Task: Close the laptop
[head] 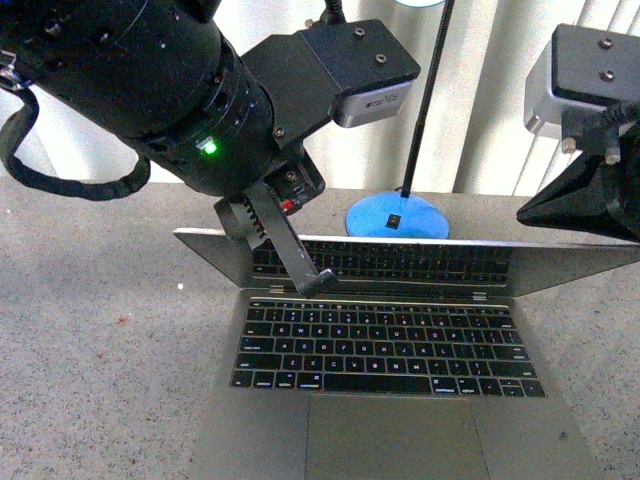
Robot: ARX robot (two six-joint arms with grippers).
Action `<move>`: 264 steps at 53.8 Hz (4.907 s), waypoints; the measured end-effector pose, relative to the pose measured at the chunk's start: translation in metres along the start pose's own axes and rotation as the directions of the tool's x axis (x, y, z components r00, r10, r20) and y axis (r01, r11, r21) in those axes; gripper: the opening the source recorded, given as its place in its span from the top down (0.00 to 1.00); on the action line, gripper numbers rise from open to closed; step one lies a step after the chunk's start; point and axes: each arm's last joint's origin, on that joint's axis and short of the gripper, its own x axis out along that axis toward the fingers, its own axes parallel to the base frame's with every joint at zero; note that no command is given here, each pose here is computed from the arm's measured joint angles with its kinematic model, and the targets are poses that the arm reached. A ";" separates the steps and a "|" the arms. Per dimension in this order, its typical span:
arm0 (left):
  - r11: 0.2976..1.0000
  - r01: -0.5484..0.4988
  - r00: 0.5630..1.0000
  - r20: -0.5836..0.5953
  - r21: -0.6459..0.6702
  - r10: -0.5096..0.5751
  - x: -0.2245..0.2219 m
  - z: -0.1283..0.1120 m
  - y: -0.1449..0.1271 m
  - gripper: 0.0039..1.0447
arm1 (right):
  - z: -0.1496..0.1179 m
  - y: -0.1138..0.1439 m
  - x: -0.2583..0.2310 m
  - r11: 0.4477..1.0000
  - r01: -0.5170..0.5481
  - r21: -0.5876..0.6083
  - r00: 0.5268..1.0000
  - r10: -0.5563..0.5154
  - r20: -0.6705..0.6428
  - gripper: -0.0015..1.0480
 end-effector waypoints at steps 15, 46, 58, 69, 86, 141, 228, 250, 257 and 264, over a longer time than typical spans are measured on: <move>0.999 0.031 1.000 0.004 -0.019 -0.030 0.000 -0.007 -0.011 0.97 | -0.001 0.007 0.003 1.000 -0.022 -0.004 1.000 0.022 -0.002 0.97; 0.997 0.052 0.999 0.005 -0.060 -0.051 0.004 -0.015 -0.025 0.97 | -0.002 0.025 0.012 0.997 -0.080 -0.001 0.997 0.080 -0.006 0.97; 0.997 0.055 0.998 0.008 -0.060 -0.055 0.005 -0.016 -0.027 0.97 | -0.004 0.031 0.014 0.996 -0.089 -0.005 0.996 0.089 -0.016 0.97; 0.996 0.068 0.998 0.008 -0.063 -0.068 0.006 -0.018 -0.030 0.97 | -0.003 0.032 0.016 0.995 -0.095 -0.010 0.995 0.095 -0.016 0.97; 0.994 0.086 0.996 0.004 -0.067 -0.086 0.011 -0.022 -0.035 0.97 | -0.003 0.036 0.022 0.994 -0.110 -0.015 0.994 0.110 -0.014 0.97; 0.988 0.140 0.990 -0.012 -0.071 -0.141 0.027 -0.034 -0.052 0.97 | -0.013 0.052 0.041 0.987 -0.163 -0.011 0.986 0.163 -0.024 0.97; 0.950 0.221 0.971 -0.042 -0.220 -0.236 0.055 -0.086 -0.097 0.97 | -0.052 0.102 0.077 0.967 -0.243 0.070 0.969 0.246 -0.030 0.97; 0.715 0.159 0.978 0.208 -0.681 -0.020 0.005 -0.103 -0.041 0.91 | -0.019 0.036 0.023 0.914 0.180 0.364 0.941 -0.268 0.206 0.94; 0.372 0.104 0.938 0.215 -0.922 0.272 -0.052 -0.110 0.012 0.67 | -0.017 0.028 0.014 0.809 0.150 0.568 0.917 -0.329 0.226 0.69; 0.263 0.141 0.946 0.208 -0.954 0.248 -0.050 -0.114 0.008 0.39 | -0.017 0.038 0.021 0.657 0.333 0.677 0.842 -0.531 0.101 0.63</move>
